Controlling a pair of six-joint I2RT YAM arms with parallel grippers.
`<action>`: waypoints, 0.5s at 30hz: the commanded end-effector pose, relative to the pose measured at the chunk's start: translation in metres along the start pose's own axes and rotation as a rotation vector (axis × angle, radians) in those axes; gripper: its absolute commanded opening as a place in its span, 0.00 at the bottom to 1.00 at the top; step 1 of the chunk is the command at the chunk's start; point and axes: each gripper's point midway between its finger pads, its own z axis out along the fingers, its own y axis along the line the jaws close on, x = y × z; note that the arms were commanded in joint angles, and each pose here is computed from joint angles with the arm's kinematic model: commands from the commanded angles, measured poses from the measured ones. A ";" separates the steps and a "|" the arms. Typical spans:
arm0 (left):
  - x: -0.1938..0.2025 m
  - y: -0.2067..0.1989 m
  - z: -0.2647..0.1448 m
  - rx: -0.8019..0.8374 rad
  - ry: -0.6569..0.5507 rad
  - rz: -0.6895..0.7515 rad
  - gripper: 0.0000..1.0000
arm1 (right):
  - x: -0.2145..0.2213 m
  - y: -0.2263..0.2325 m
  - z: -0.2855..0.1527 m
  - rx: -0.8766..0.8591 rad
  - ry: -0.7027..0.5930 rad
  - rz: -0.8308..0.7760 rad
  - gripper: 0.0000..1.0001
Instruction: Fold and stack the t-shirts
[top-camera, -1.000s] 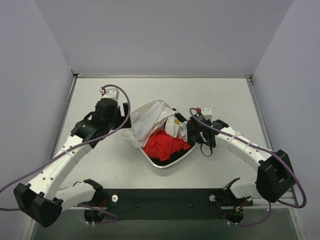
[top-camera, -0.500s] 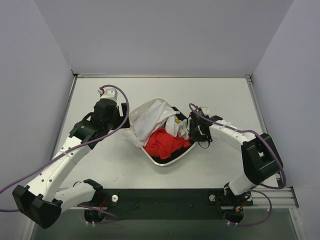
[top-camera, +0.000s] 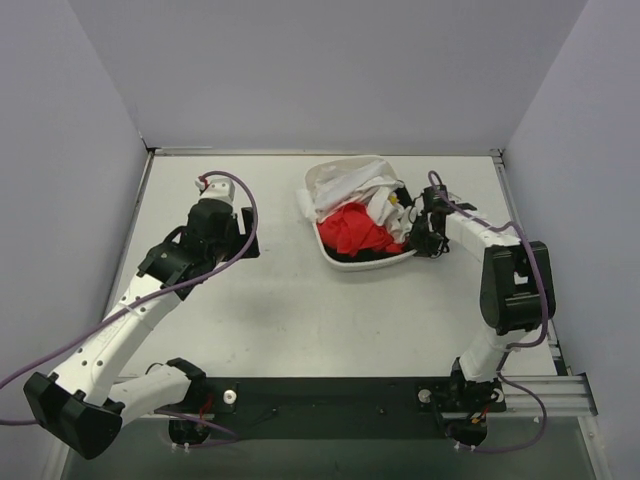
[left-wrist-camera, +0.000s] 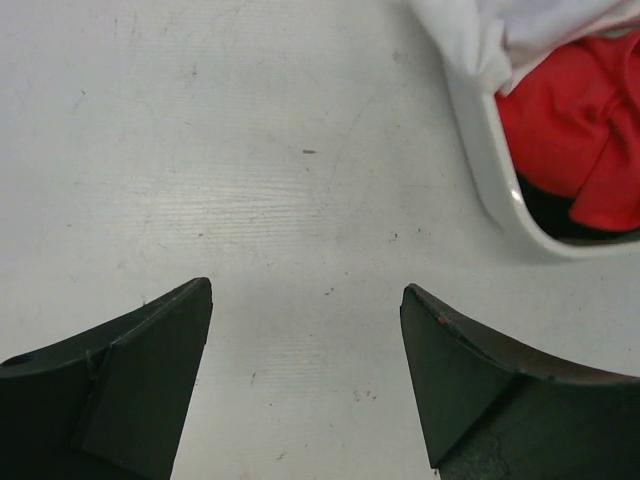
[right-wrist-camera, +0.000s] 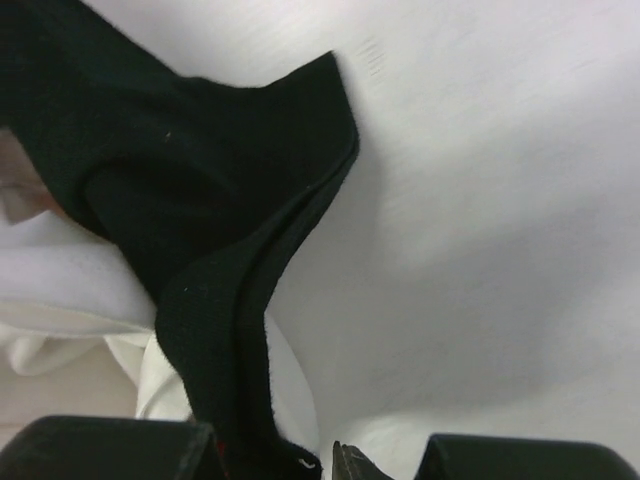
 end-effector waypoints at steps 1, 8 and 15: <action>-0.002 -0.004 -0.007 0.027 -0.011 -0.021 0.86 | -0.021 -0.071 0.013 0.209 0.015 0.259 0.00; 0.007 -0.012 -0.005 0.078 0.015 -0.034 0.84 | -0.067 -0.112 0.010 0.289 0.010 0.224 0.00; 0.003 -0.021 -0.016 0.135 0.010 -0.049 0.82 | -0.106 -0.133 0.009 0.379 0.047 0.084 0.00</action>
